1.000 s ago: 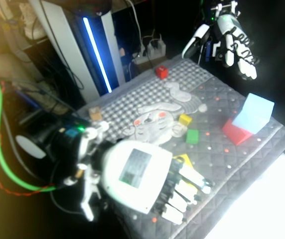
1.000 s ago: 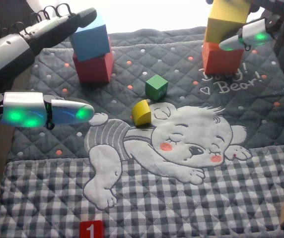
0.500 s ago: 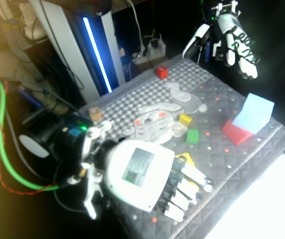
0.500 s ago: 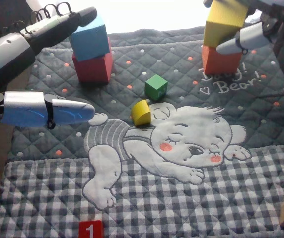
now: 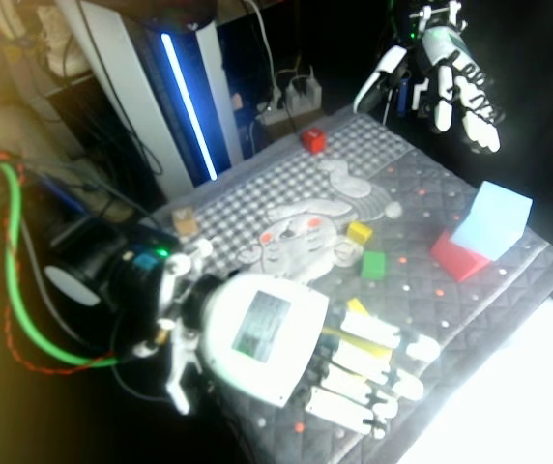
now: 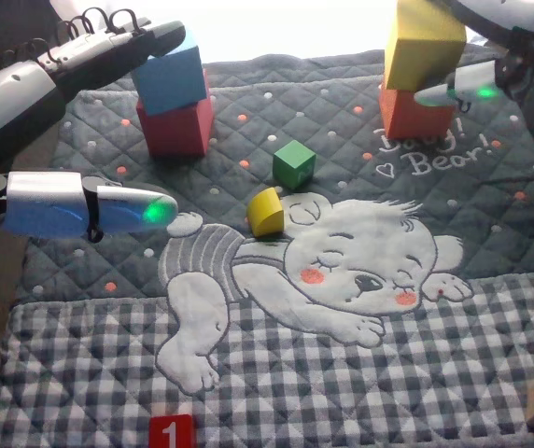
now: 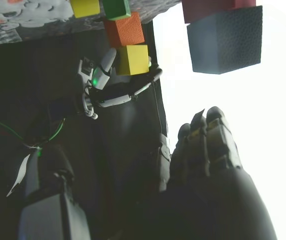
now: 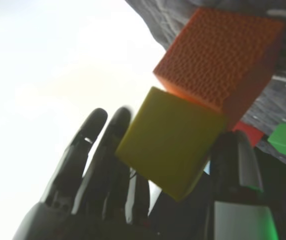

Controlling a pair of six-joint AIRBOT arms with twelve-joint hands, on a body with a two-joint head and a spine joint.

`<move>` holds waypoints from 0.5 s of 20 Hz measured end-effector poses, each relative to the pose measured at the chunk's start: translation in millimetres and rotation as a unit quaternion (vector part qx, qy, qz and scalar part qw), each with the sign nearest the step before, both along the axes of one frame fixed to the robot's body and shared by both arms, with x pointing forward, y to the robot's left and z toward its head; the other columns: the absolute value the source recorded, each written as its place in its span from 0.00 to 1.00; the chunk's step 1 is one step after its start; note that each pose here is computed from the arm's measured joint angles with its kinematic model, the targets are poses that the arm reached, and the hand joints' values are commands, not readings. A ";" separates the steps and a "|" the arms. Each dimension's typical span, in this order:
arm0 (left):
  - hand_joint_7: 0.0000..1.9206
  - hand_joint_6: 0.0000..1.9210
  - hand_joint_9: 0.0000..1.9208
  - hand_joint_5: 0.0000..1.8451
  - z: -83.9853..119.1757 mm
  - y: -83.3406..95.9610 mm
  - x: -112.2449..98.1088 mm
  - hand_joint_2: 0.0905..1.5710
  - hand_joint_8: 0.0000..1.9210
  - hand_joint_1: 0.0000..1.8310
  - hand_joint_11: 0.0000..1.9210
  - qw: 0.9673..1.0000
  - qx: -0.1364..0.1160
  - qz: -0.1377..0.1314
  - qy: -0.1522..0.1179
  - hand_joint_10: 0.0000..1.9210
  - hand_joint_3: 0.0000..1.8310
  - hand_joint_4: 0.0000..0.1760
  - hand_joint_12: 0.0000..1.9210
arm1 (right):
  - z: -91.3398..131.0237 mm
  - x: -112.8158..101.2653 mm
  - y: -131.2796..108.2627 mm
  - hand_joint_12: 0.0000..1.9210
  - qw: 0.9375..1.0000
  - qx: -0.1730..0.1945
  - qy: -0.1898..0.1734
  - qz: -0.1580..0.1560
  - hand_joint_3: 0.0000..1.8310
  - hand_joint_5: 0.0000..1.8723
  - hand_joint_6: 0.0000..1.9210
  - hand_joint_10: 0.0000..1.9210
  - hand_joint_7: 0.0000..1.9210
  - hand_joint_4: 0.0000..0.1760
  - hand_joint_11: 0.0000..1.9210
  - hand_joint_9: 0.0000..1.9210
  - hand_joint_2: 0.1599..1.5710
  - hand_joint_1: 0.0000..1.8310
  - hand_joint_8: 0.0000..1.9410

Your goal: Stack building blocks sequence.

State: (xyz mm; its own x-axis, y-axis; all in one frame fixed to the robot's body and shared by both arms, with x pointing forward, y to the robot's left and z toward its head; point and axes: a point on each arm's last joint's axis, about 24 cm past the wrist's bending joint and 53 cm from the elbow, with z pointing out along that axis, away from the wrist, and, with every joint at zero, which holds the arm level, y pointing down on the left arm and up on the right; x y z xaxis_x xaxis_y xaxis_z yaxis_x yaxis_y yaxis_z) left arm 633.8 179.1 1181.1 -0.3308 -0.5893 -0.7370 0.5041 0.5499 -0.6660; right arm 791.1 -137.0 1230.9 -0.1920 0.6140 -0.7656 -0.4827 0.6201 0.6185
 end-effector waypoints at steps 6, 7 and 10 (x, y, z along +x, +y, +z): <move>0.00 0.00 0.00 0.05 7.0 1.3 0.0 0.56 0.00 0.36 0.00 1.000 -0.010 0.001 -0.012 0.00 0.00 0.88 0.00 | 46.0 -50.8 -11.5 0.48 0.995 0.055 -0.078 0.039 0.00 0.00 0.00 0.00 0.00 1.00 0.00 0.02 0.52 0.54 0.00; 0.00 0.00 0.00 0.05 9.5 1.4 -0.5 0.56 0.00 0.36 0.00 1.000 -0.013 0.001 -0.016 0.00 0.00 0.88 0.00 | 55.5 -62.4 -14.9 0.48 0.992 0.066 -0.098 0.046 0.00 0.00 0.00 0.00 0.00 1.00 0.00 0.02 0.52 0.54 0.00; 0.00 0.00 0.00 0.00 27.6 5.0 -11.6 0.57 0.00 0.41 0.00 0.997 -0.059 0.005 -0.043 0.00 0.00 0.98 0.00 | 73.0 -138.1 -26.3 0.31 0.973 0.121 -0.173 0.095 0.00 0.00 0.00 0.00 0.00 1.00 0.00 0.00 0.52 0.51 0.00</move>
State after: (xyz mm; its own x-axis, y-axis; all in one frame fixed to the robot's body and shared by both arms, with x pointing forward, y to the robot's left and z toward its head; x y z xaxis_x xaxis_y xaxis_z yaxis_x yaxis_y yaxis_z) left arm 622.2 184.0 1208.7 -0.2635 -0.6767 -0.6875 0.5568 0.4753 -0.6812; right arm 653.0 -163.3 1303.9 -0.0770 0.7629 -0.6419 -0.7792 0.3557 0.5162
